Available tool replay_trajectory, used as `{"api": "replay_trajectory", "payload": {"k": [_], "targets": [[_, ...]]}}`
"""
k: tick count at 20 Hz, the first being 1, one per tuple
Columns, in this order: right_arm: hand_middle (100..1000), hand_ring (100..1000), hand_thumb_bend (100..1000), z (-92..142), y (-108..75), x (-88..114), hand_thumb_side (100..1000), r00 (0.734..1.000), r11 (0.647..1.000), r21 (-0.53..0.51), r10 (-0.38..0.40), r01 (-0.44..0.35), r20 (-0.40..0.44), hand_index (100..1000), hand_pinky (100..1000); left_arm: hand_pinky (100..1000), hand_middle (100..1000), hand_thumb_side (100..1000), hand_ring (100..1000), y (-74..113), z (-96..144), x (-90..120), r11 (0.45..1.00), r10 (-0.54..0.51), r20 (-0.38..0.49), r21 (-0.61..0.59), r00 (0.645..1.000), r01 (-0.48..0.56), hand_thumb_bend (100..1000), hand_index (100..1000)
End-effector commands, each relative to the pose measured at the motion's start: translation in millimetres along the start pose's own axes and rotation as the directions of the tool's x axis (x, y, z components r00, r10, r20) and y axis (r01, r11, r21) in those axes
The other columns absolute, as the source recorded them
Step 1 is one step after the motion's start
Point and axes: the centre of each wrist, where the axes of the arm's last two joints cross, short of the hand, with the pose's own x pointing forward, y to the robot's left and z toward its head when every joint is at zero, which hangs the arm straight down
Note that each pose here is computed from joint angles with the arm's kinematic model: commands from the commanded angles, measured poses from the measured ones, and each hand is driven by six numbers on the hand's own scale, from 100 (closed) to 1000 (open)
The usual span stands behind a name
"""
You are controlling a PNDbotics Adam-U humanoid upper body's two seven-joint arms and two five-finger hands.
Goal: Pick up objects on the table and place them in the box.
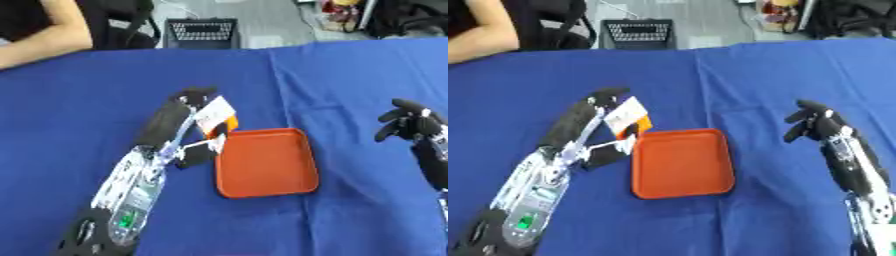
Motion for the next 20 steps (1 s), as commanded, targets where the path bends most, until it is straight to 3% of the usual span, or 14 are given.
{"api": "replay_trajectory", "payload": {"k": [1,6,8,9,10,13,16,20], "targets": [[650,543,100,-1.9,-3.7,3.7,909,1.0,1.0,0.007,0.012,-0.012,0.012,884,542,1000,593,396,1000,-1.6,-7.2,6.7,1.0,-0.008,0.051,-0.019,0.999,0.009,199,1000],[650,543,100,-2.1,-3.5,3.4,908,1.0,1.0,0.01,0.011,-0.011,0.012,884,542,1000,681,462,1000,-16.1,-10.7,6.1,0.998,-0.004,0.106,-0.069,0.994,0.011,227,1000],[650,543,100,-2.2,-3.3,3.3,910,1.0,1.0,0.012,0.011,-0.011,0.013,884,542,1000,766,581,1000,-22.5,-11.0,5.0,0.995,-0.01,0.135,-0.093,0.991,0.023,401,1000],[650,543,100,-2.2,-3.3,3.2,910,1.0,1.0,0.013,0.011,-0.011,0.013,884,542,1000,775,595,1000,-25.4,-10.8,3.8,0.994,-0.015,0.148,-0.103,0.989,0.031,420,1000],[650,543,100,-2.2,-3.3,3.2,910,1.0,1.0,0.013,0.011,-0.011,0.013,884,542,1000,846,722,1000,-28.7,-10.3,2.4,0.993,-0.01,0.154,-0.114,0.988,0.027,595,1000],[650,543,100,-2.1,-3.5,3.2,909,1.0,1.0,0.013,0.012,-0.012,0.012,884,542,1000,914,810,1000,-32.8,-7.8,-0.3,0.993,-0.025,0.18,-0.111,0.983,0.046,737,1000],[650,543,100,-2.0,-3.5,3.1,910,1.0,1.0,0.013,0.012,-0.012,0.012,884,542,1000,932,829,1000,-30.8,-6.5,-1.0,0.995,-0.031,0.193,-0.085,0.981,0.048,787,1000],[650,543,100,-2.1,-3.5,3.2,909,1.0,1.0,0.013,0.012,-0.012,0.013,884,542,1000,933,811,1000,-27.6,-5.5,-0.3,0.997,-0.03,0.198,-0.066,0.98,0.044,770,1000]]}}
